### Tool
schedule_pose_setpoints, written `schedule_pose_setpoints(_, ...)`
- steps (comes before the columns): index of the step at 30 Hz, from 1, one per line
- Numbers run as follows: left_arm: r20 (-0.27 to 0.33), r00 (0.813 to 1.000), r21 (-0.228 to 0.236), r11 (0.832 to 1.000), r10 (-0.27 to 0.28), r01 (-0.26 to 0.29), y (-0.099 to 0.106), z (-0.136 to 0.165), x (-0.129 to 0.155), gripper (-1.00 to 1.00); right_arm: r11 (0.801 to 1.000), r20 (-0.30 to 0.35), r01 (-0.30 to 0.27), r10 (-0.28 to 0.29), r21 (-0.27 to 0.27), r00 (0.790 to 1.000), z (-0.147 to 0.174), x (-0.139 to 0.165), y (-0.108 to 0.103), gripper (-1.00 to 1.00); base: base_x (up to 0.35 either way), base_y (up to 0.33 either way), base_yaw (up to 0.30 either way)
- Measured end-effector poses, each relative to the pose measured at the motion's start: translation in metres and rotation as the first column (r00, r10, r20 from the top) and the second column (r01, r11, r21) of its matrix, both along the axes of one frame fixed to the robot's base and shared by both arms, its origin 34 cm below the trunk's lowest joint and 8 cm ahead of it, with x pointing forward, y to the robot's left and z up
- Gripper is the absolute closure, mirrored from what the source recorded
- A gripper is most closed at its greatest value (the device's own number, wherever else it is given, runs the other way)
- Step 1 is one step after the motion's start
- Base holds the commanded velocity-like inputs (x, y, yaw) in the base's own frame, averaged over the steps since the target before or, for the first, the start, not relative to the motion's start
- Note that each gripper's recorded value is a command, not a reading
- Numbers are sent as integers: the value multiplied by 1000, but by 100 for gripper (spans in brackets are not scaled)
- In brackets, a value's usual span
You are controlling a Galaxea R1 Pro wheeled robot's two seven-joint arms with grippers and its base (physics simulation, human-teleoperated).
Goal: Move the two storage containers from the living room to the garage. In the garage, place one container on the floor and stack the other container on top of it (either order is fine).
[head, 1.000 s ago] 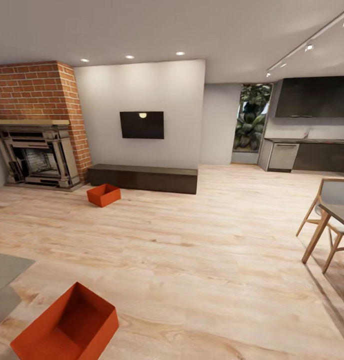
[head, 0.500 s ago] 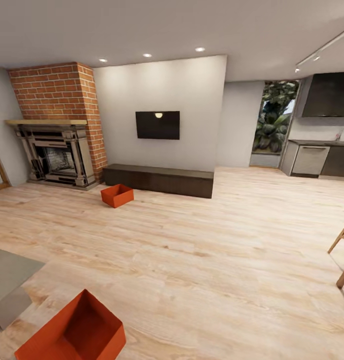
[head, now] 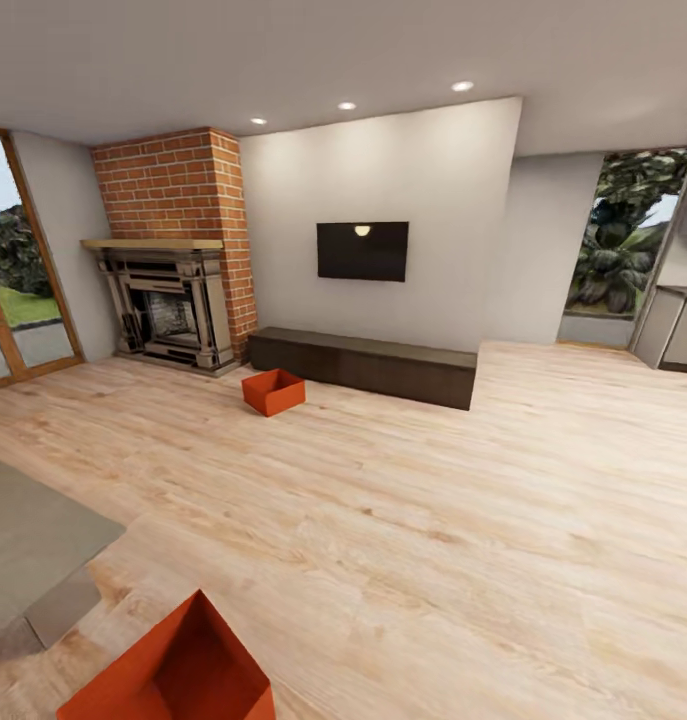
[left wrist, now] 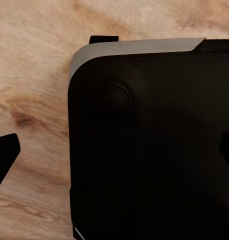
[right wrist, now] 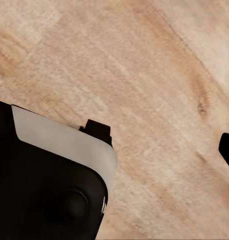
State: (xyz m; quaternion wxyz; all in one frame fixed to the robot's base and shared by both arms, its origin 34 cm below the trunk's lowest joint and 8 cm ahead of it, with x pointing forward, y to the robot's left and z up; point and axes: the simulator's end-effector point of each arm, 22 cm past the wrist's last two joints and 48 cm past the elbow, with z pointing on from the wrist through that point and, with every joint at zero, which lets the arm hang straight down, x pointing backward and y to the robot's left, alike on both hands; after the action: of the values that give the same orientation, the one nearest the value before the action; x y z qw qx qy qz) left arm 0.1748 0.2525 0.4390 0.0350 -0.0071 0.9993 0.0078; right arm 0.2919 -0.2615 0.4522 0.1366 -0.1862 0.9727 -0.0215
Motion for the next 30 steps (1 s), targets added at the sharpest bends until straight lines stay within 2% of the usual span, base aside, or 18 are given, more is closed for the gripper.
schedule_pose_setpoints(8, 0, 1000, 1, 1000, 0, 0, 1, 0, 0, -100, 1000, 0, 0, 0, 0, 1000, 0, 0, 0, -100, 246, 0, 267)
schedule_pose_setpoints(17, -1, 1000, 2, 1000, 0, 0, 1, 0, 0, -100, 1000, 1, 0, 0, 1, 1000, 0, 0, 0, -100, 13, 0, 53)
schedule_pose_setpoints(30, -1, 1000, 2, 1000, 0, 0, 1, 0, 0, -100, 1000, 2, 0, 0, 1, 1000, 0, 1, 0, -100, 0, 0, 254)
